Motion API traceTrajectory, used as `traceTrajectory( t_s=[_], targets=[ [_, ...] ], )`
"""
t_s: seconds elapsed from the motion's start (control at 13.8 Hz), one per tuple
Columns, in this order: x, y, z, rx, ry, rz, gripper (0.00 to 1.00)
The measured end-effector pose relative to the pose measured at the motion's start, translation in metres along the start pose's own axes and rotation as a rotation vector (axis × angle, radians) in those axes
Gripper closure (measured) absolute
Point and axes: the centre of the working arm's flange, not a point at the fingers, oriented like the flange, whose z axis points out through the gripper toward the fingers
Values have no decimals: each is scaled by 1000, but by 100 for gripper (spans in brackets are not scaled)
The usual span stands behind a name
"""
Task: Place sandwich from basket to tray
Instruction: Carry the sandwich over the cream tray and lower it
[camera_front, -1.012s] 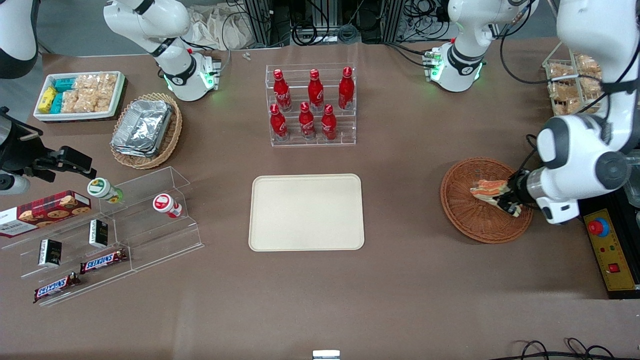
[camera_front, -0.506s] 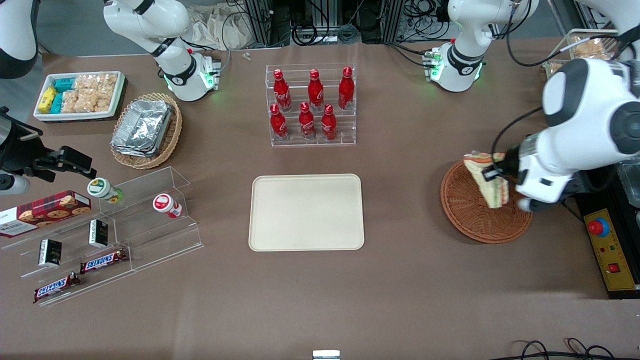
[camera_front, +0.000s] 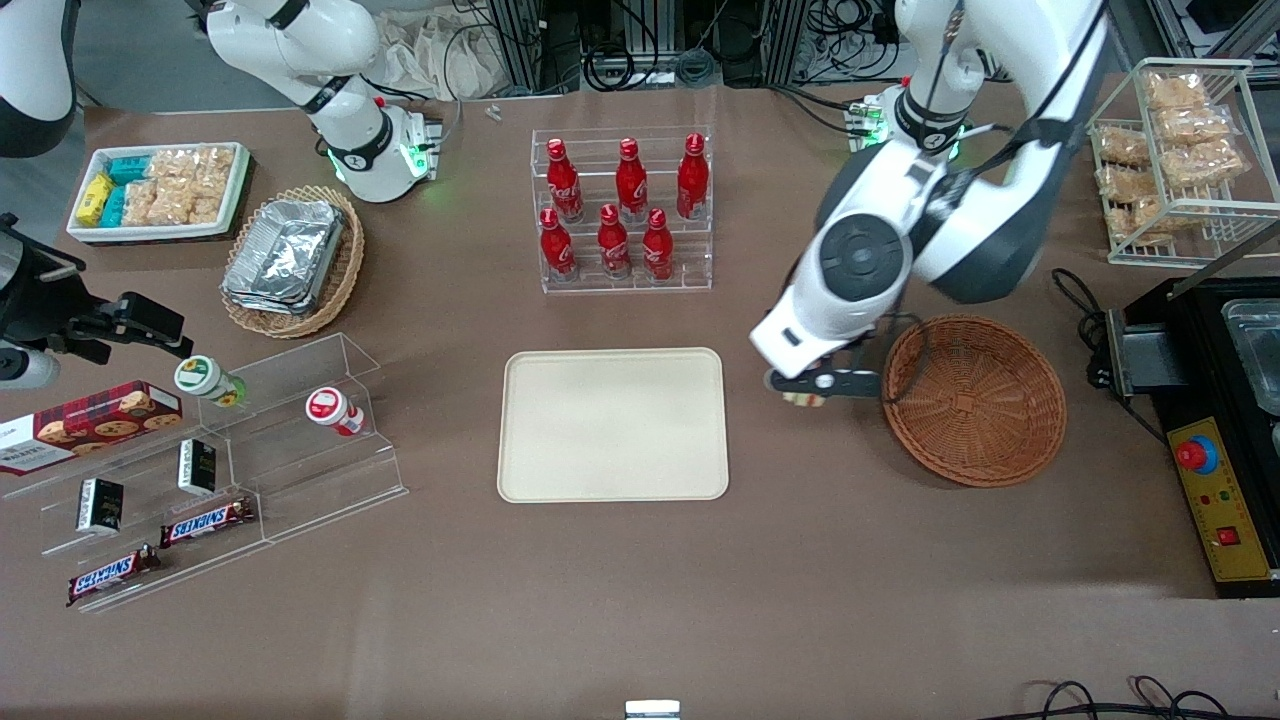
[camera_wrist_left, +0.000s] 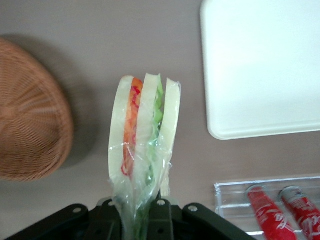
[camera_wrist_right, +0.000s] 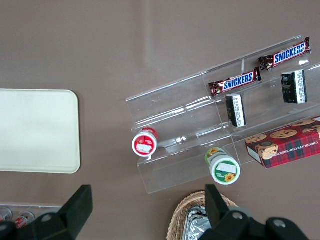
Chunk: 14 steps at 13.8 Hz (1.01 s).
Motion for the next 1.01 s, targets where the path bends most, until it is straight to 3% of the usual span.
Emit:
traceTrajectory(
  t_s=[0.14,0.58,0.72,0.94,1.01],
  targets=[
    [16,28,32,-30,6,28,81],
    [46,99,148,-123,38,-80,81],
    [51,105,171,-103,54,-107,81],
    [51,114,172,-51,105,-154,83],
    [50,115,172,-40,117,-165,77]
  ],
)
